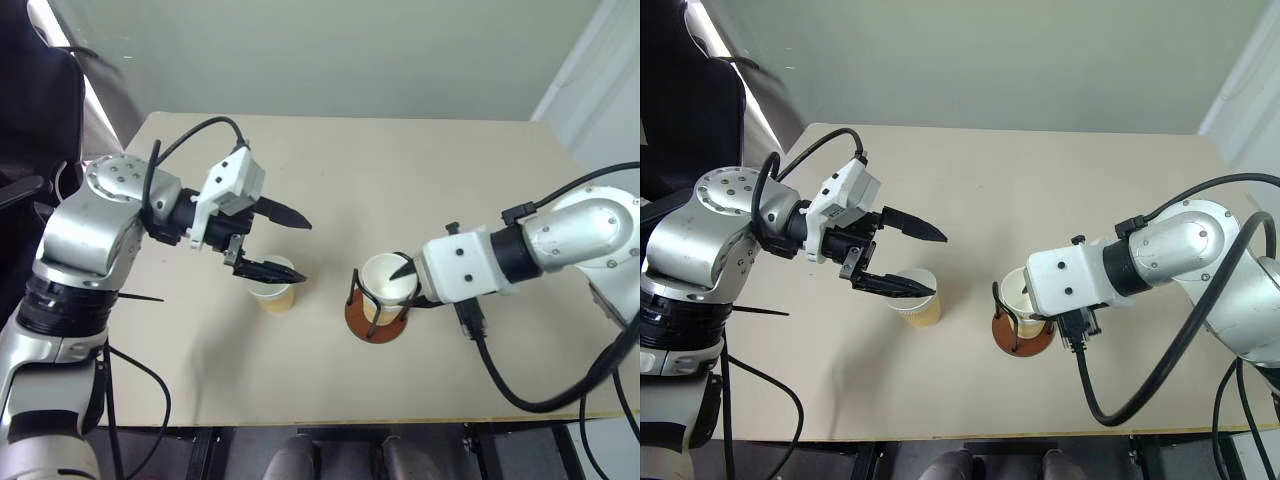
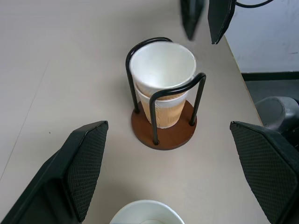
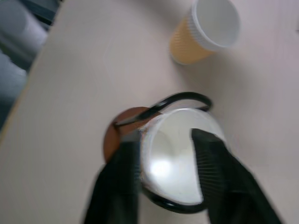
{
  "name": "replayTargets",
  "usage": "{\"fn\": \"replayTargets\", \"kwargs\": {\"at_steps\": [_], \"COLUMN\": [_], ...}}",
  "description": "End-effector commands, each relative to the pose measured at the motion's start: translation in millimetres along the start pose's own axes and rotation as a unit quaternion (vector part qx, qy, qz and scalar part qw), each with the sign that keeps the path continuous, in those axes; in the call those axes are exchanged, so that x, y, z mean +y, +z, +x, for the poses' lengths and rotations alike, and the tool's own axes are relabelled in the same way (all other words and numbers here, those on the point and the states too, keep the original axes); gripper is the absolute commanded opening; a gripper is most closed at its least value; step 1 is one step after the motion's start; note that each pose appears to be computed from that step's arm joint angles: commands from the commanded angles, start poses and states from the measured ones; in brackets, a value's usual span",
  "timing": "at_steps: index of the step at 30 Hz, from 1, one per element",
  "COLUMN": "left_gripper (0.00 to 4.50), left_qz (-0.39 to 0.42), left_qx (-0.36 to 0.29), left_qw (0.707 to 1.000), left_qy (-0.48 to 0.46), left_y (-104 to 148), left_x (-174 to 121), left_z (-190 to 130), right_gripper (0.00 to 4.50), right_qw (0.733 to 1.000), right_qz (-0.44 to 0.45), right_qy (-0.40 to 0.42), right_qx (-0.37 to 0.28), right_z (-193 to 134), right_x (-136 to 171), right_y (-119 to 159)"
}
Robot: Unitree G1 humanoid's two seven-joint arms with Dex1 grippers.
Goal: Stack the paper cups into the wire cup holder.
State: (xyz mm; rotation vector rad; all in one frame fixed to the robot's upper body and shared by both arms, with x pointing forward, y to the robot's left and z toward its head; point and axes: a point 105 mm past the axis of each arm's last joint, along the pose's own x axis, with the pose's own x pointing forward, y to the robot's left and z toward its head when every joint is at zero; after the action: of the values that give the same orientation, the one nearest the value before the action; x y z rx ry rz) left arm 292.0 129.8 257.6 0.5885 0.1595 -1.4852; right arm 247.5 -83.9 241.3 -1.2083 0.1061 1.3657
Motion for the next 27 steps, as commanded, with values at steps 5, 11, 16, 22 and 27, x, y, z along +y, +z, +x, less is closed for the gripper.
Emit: {"fn": "replayTargets", "kwargs": {"at_steps": [5, 11, 16, 22, 27], "left_gripper": [4.5, 4.5, 4.5, 4.5, 4.5], "left_qz": [0.052, 0.102, 0.102, 0.1, 0.104], "left_qx": [0.038, 0.157, 0.196, 0.232, 0.249], "left_qw": [0.998, 0.981, 0.972, 0.964, 0.96], "left_qy": [0.027, 0.057, 0.078, 0.089, 0.078], "left_y": [2.3, -26.2, -36.5, -46.8, -53.9], "left_x": [-3.2, -12.3, -14.3, -14.6, -15.5], "left_z": [-14.9, -34.0, -43.9, -50.9, -49.8], "right_gripper": [2.28, 2.28, 2.28, 2.28, 2.28], "right_qw": [0.991, 0.981, 0.979, 0.979, 0.979], "right_qz": [0.037, 0.082, 0.113, 0.129, 0.144], "right_qy": [-0.13, -0.166, -0.143, -0.131, -0.113], "right_qx": [-0.013, -0.064, -0.087, -0.09, -0.087], "right_z": [-29.0, -56.1, -63.1, -65.9, -68.6], "right_x": [-41.4, -48.6, -41.9, -39.4, -35.0], "right_y": [-0.7, 5.9, 10.0, 8.4, 7.2]}}
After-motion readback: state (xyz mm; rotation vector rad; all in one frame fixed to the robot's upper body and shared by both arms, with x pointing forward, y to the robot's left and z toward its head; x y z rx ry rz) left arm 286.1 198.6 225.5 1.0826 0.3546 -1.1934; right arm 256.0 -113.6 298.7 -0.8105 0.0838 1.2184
